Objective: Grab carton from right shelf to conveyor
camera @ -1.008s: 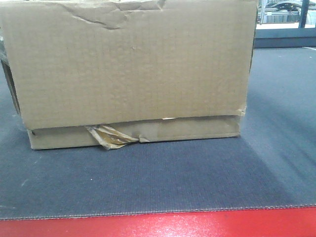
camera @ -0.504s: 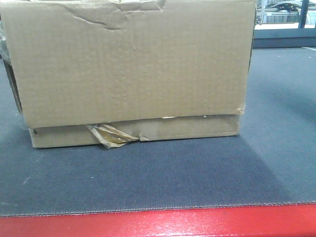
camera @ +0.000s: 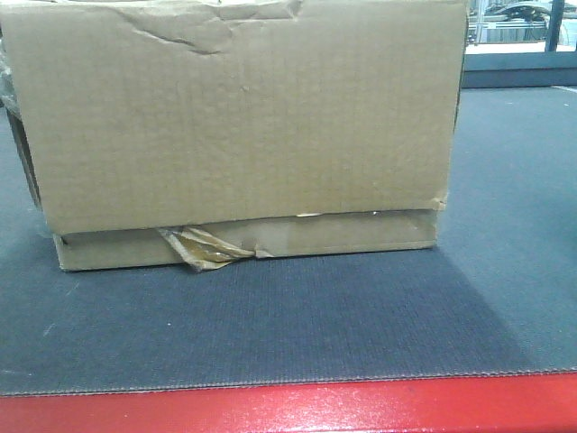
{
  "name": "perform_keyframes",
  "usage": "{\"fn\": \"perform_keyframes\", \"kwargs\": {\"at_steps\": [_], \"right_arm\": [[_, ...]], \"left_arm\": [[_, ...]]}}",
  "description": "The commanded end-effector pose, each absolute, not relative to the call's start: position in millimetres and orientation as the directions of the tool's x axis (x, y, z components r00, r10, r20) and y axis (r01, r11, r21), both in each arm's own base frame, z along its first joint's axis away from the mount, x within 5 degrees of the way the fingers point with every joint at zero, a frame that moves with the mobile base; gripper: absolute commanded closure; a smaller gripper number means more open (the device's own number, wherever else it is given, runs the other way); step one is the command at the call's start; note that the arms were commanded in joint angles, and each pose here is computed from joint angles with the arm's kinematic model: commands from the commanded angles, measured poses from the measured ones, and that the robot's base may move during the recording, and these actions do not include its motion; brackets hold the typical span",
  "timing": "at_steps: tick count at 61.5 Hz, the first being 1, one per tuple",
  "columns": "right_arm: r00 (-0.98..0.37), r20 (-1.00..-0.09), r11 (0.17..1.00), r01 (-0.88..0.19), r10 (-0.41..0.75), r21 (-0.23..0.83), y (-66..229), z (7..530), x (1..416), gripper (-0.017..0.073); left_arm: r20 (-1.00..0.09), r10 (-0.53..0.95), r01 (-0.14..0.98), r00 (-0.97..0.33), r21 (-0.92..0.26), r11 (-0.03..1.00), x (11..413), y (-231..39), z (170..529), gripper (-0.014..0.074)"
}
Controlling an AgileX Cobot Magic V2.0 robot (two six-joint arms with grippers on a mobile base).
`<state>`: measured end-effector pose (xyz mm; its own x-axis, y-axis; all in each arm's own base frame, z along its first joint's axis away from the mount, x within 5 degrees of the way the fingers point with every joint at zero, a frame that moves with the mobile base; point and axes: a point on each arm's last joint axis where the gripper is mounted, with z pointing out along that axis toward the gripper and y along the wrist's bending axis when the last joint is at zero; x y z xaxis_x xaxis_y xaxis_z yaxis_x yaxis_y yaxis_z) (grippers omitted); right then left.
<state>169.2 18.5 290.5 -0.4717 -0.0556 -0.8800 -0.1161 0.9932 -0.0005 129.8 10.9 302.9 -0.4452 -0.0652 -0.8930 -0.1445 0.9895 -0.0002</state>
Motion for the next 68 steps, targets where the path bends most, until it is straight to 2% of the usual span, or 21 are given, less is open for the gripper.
{"fn": "perform_keyframes", "kwargs": {"at_steps": [1, 17, 30, 68], "right_arm": [[-0.341, -0.938, 0.993, -0.114, -0.058, -0.020, 15.5, 292.4, 147.1, 0.0632], [-0.108, -0.994, 0.994, -0.110, -0.034, -0.023, 9.5, 301.3, 87.6, 0.0632], [0.063, -0.998, 0.994, -0.106, -0.017, -0.024, 6.2, 313.7, 55.4, 0.0632], [0.101, -0.995, 0.994, -0.105, -0.013, -0.024, 5.6, 315.9, 49.3, 0.0632]], "left_arm": [[-0.936, -0.016, -0.119, -0.353, 0.028, 0.992, 111.8, 10.7, 308.8, 0.0579], [-0.991, 0.009, -0.118, -0.132, 0.025, 0.993, 65.8, 11.3, 327.6, 0.0579], [-0.998, 0.008, -0.119, -0.062, 0.015, 0.993, 50.9, 11.5, 331.0, 0.0579], [-0.999, 0.008, -0.119, -0.053, 0.014, 0.993, 49.0, 11.5, 331.5, 0.0579]]}}
